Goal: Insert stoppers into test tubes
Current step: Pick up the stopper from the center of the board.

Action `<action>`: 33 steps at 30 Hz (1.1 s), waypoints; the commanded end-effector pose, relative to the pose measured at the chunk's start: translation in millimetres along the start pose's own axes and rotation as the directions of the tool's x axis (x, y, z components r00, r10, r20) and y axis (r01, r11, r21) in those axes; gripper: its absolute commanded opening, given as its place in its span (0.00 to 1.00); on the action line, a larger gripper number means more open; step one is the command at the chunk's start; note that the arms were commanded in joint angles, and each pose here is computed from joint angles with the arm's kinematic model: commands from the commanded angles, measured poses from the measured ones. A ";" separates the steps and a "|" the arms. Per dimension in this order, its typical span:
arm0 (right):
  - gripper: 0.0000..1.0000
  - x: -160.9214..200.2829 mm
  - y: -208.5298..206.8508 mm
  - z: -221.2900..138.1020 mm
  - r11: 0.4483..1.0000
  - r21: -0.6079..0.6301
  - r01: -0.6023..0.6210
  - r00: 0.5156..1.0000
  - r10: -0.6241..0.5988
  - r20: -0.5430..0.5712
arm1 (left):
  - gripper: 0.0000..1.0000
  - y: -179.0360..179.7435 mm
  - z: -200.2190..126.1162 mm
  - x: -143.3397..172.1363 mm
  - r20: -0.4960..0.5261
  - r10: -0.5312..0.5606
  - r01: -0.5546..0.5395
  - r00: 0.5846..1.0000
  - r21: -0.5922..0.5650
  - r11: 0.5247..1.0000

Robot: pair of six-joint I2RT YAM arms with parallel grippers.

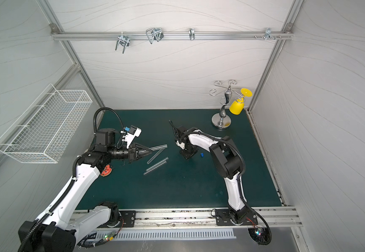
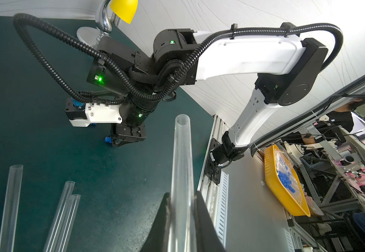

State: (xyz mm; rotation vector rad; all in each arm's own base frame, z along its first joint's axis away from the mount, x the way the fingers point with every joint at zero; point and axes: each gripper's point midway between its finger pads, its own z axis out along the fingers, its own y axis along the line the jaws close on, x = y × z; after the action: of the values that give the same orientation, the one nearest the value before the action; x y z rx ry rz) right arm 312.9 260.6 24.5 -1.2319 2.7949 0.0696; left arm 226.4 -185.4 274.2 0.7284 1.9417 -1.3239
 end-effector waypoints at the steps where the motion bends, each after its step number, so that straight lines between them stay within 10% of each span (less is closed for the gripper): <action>1: 0.38 -4.0 1.3 3.9 1.000 -0.020 -0.005 1.000 0.005 -0.006 | 0.05 -2.3 -1.9 -5.8 0.015 0.030 -0.030 0.999 0.001 1.000; 33: 0.19 -4.2 7.9 -1.0 0.999 -0.041 0.018 1.000 -0.018 0.002 | 0.05 -2.0 -2.3 -4.7 0.015 0.030 -0.030 0.999 -0.002 1.000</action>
State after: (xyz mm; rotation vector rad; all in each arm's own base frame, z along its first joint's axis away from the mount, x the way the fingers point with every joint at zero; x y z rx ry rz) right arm 314.8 267.2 20.9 -1.2295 2.8029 0.1027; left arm 226.4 -185.4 274.2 0.7271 1.9426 -1.3248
